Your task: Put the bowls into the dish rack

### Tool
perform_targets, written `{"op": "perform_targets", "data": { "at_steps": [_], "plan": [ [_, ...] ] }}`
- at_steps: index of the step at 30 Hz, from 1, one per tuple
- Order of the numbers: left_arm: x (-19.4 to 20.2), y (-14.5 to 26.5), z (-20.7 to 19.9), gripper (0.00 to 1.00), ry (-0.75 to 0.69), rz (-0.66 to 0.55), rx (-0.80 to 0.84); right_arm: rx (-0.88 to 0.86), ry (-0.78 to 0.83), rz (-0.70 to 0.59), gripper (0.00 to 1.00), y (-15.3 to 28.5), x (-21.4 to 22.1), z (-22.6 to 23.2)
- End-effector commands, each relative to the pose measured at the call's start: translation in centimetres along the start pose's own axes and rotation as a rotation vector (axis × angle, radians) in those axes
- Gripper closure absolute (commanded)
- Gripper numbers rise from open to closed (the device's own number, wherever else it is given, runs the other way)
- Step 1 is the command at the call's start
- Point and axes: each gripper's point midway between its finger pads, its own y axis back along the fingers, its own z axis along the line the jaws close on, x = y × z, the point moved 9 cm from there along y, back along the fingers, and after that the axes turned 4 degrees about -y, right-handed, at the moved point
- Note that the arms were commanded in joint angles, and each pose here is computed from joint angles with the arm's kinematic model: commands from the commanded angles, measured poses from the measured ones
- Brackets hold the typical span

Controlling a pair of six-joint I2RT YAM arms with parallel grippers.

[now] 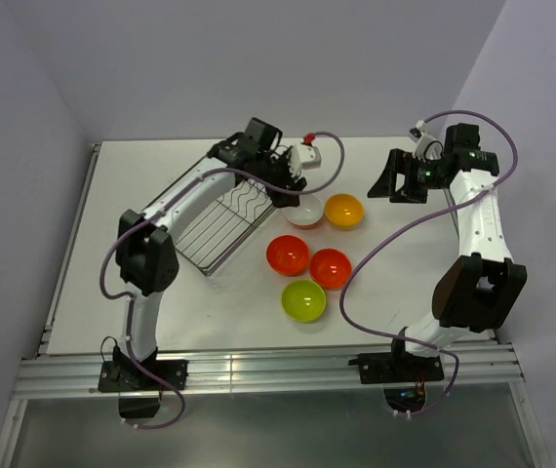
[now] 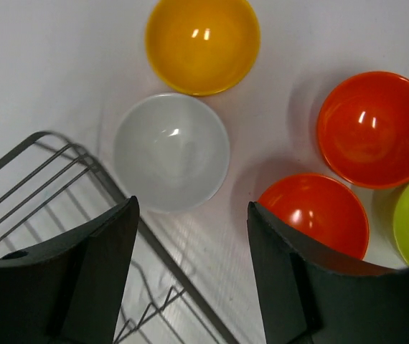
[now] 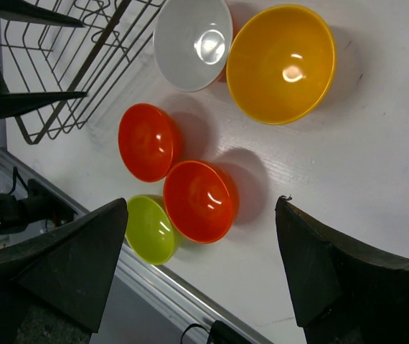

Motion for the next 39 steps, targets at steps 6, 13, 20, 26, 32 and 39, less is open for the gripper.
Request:
{"op": "perform_targets", "data": {
  "at_steps": [6, 13, 20, 26, 32, 39],
  "plan": [
    [-0.1, -5.0, -0.1, 0.37, -0.143, 0.023, 0.045, -0.038, 0.045, -0.043, 0.10, 1.2, 0.3, 1.3],
    [0.9, -7.7, -0.1, 0.37, -0.143, 0.025, 0.044, -0.043, 0.040, -0.057, 0.09, 1.5, 0.2, 1.4],
    [2.1, -9.6, -0.6, 0.35, -0.131, 0.040, 0.067, -0.039, 0.029, -0.069, 0.09, 1.7, -0.2, 1.0],
    [2.5, -10.7, -0.8, 0.32, -0.139, 0.053, 0.079, -0.036, 0.018, -0.064, 0.09, 1.5, 0.1, 0.5],
    [3.3, -11.7, -1.3, 0.29, -0.128, 0.076, 0.102, -0.023, 0.010, -0.061, 0.09, 1.3, 0.0, 0.0],
    [4.4, -12.4, -1.5, 0.30, -0.130, 0.101, 0.089, -0.023, -0.002, -0.059, 0.09, 1.1, -0.1, -0.5]
  ]
}}
